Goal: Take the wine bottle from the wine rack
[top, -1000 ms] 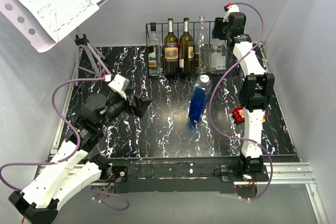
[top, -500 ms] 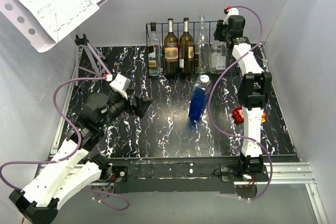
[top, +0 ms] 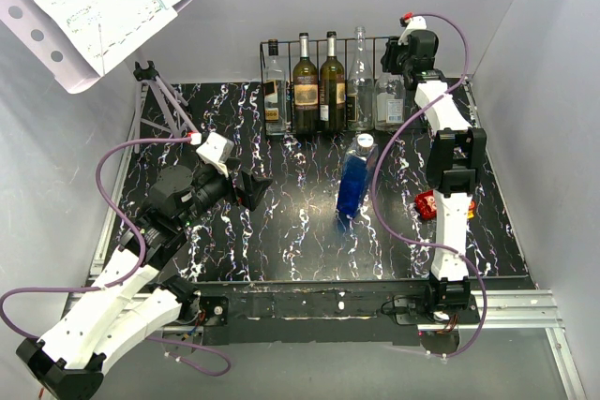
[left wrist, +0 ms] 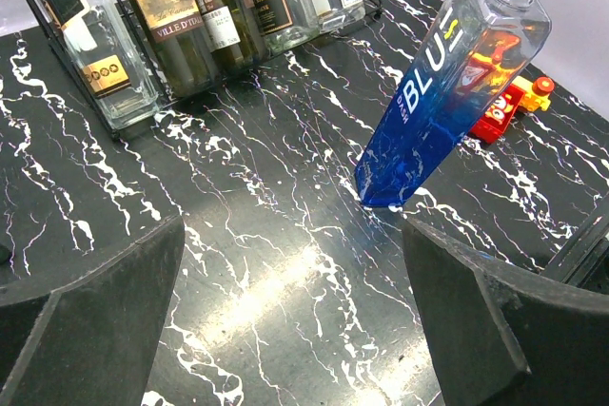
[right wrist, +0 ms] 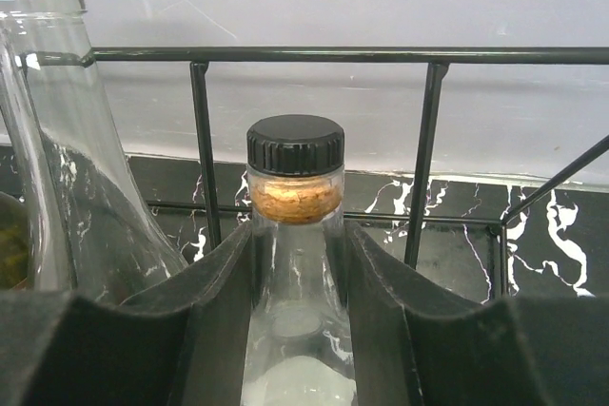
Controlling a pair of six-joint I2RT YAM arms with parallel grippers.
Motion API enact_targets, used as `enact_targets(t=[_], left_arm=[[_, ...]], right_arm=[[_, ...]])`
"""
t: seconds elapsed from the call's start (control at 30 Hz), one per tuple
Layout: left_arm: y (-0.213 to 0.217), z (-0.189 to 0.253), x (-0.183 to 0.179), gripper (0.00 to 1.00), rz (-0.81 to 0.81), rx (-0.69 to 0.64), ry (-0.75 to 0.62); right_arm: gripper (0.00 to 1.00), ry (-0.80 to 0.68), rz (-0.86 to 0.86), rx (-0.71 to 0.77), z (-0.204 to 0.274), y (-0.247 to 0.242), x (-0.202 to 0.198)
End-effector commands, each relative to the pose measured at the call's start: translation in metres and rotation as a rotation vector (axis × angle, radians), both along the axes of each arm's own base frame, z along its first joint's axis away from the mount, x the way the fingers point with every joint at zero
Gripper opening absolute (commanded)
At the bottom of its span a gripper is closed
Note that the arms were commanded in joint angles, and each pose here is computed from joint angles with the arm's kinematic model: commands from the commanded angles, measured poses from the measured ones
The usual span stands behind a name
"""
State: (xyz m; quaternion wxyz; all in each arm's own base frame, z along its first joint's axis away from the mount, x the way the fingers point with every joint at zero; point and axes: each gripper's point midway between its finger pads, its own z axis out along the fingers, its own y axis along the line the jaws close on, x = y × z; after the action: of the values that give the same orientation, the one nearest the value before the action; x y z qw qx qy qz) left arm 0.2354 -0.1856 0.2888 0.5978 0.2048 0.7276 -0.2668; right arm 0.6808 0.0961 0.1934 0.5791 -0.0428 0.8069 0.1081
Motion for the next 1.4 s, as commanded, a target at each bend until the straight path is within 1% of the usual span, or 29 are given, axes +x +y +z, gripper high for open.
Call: enact_targets(t=[0.0,0.27,0.37,0.5,0.6,0.7,0.83,0.93,1.07,1.23,1.37], left_arm=[[-0.001,0.004,-0.002,0.98,-0.009,0.004,-0.015],[0.000,0.005,-0.002,0.98,-0.008,0.002,-0.018],[0.001,0.004,-0.001,0.98,-0.002,0.004,-0.017],[0.002,0.004,-0.001,0.98,0.007,0.005,-0.020],[0.001,0.005,-0.002,0.98,-0.002,0.001,-0.019],[-0.001,0.004,-0.002,0.98,-0.009,0.002,-0.016],[-0.001,0.004,-0.002,0.98,-0.011,0.003,-0.015],[0.001,0.003,-0.002,0.98,0.000,0.002,-0.016],[0.001,0.005,-0.003,0.98,-0.002,0.000,-0.020],[-0.001,0.004,-0.003,0.98,-0.013,-0.002,-0.015],[0.000,0.005,-0.004,0.98,-0.013,-0.005,-0.016]], right_arm=[[0.01,-0.277,0.008,0.018,0.101,0.003,-0.003],[0.01,-0.369,0.003,-0.001,0.140,-0.001,-0.021],[0.01,-0.385,0.010,-0.005,0.147,-0.002,-0.031],[0.01,-0.434,0.008,-0.005,0.157,-0.006,-0.056],[0.01,-0.455,-0.008,-0.018,0.167,-0.010,-0.068],[0.01,-0.477,0.023,-0.028,0.180,-0.007,-0.081],[0.01,-0.516,0.013,-0.028,0.197,-0.010,-0.101],[0.01,-0.540,-0.002,-0.029,0.205,-0.015,-0.120],[0.01,-0.585,-0.014,-0.024,0.214,-0.021,-0.155],[0.01,-0.589,-0.028,-0.027,0.207,-0.027,-0.191],[0.01,-0.622,-0.020,-0.022,0.208,-0.029,-0.223]])
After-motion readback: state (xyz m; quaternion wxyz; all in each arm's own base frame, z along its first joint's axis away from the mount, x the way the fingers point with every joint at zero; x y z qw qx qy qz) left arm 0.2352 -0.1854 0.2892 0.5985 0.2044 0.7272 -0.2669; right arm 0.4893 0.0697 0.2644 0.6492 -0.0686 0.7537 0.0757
